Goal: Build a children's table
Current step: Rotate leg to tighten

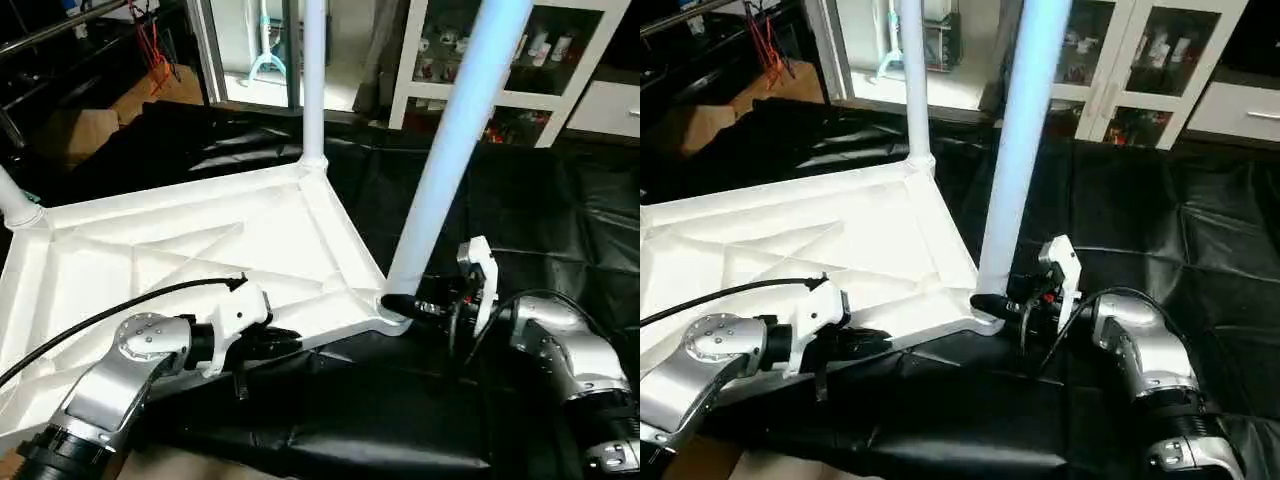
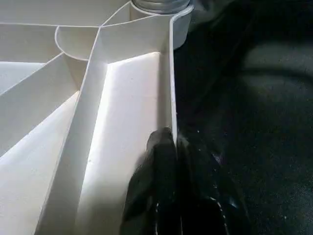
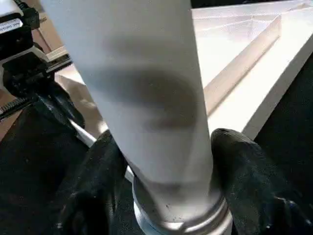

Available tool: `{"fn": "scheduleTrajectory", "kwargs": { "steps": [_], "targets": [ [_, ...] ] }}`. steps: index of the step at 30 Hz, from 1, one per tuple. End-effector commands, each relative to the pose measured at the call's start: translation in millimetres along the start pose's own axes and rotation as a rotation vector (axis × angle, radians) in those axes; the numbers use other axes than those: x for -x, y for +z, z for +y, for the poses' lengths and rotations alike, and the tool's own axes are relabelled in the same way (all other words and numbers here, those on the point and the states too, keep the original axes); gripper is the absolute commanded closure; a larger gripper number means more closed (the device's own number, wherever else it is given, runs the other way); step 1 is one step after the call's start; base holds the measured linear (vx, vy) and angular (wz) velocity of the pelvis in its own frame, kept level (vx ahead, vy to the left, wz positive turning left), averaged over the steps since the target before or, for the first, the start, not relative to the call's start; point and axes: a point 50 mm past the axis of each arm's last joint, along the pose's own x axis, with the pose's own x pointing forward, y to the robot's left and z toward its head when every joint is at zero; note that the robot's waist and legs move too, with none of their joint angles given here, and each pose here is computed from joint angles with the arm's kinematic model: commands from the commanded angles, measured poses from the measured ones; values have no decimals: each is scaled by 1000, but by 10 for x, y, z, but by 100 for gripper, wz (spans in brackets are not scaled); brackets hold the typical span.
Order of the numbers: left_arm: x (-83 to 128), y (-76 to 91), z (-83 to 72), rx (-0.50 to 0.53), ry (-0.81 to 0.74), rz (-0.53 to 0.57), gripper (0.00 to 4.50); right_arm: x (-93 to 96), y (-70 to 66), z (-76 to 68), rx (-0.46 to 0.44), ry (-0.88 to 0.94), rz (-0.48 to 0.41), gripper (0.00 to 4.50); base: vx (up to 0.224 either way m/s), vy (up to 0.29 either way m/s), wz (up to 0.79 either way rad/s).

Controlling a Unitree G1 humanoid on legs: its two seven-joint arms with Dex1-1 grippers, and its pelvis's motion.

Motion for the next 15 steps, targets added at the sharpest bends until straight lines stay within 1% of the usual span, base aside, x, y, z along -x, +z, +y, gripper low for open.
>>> {"fn": "scheduleTrajectory", "kwargs": {
  "steps": [1,2,4,5,6,8,9,10,11,12,13,14,15],
  "targets": [
    [-18,-196,-53,55,-28,86,450,-55,36,-20,-16,-35,-41,203,0,0,0],
    [-18,-196,-50,54,-25,87,450,-63,34,-24,-13,-44,-42,207,0,0,0],
    [-30,-209,-10,50,18,105,450,-143,-38,-73,-6,-160,-23,210,0,0,0],
    [-40,-211,-1,53,28,110,450,-164,-53,-91,-15,-197,-26,218,0,0,0],
    [-70,-219,25,58,60,132,450,-210,-86,-133,-46,-285,-39,218,0,0,0],
    [-113,-226,61,63,108,157,450,-256,-131,-185,-91,-397,-49,224,0,0,0],
    [-174,-217,91,89,154,161,450,-282,-181,-239,-135,-524,-53,226,0,0,0],
    [-313,-174,146,152,249,160,450,-307,-309,-313,-227,-752,-41,226,0,0,0],
    [-403,-138,182,189,315,157,450,-322,-386,-326,-293,-843,-39,227,0,0,0],
    [-518,-86,205,232,375,146,450,-365,-465,-315,-379,-910,-52,229,0,0,0],
    [-664,-8,193,262,395,123,450,-431,-538,-283,-446,-961,-59,230,0,0,0],
    [-748,43,178,278,399,108,450,-472,-576,-259,-482,-985,-63,230,0,0,0],
    [-757,48,176,279,400,106,450,-477,-580,-256,-485,-988,-63,230,0,0,0]
  ]
}}
